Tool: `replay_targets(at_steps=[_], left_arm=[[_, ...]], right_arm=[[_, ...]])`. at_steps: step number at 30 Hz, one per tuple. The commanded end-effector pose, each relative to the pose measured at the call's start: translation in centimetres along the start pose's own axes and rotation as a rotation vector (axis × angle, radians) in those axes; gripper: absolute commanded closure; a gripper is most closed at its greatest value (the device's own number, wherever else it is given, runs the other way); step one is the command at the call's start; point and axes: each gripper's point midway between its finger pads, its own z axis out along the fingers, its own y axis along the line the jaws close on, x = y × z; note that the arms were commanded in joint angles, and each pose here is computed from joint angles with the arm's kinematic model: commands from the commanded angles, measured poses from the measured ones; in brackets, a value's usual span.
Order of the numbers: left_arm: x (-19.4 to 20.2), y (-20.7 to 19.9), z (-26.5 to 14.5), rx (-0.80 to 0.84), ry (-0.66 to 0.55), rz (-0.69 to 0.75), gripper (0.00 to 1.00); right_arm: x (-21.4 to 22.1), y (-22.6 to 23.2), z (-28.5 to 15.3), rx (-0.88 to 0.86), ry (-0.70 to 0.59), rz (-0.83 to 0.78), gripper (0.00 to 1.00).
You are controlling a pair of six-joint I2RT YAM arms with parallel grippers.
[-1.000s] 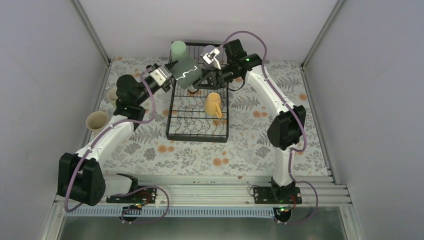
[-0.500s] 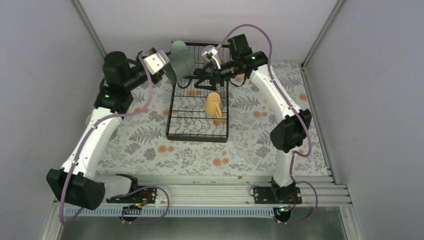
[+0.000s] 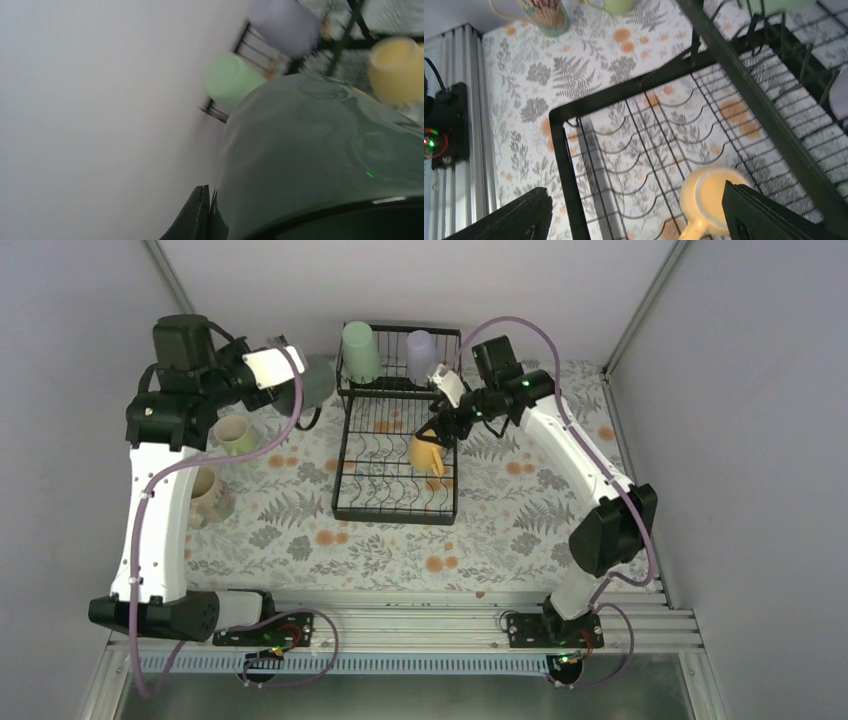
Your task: Unload the cups from the dish rack
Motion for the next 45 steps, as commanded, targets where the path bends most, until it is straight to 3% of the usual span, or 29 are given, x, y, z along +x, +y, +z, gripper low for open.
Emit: replay_targets(at_steps=[1, 8, 19, 28, 45], left_arm=[[4.9, -4.1, 0.6, 0.183, 0.197, 0.049, 0.98], [12.2, -8.8, 1.8, 0.335, 0.432, 0.118, 0.98], [19.1, -13.0, 6.7, 0.470, 0.581, 0.087, 0.98], [22.4, -16.3, 10.2, 0.556, 0.679, 0.093, 0.98], [27.3, -19.5, 11.2, 0.610, 0.808, 0.132, 0.98]], right_arm=[[1.9, 0.8, -0.5, 0.059, 0.021, -0.076, 0.12], [6.4, 2.0, 0.1, 0.059, 0.074, -0.075, 0.12], [9.8, -2.6, 2.9, 0.337, 0.095, -0.063, 0.15], [11.5, -4.8, 4.8, 0.442, 0.126, -0.054, 0.17], [13.1, -5.5, 6.8, 0.513, 0.181, -0.080, 0.21]])
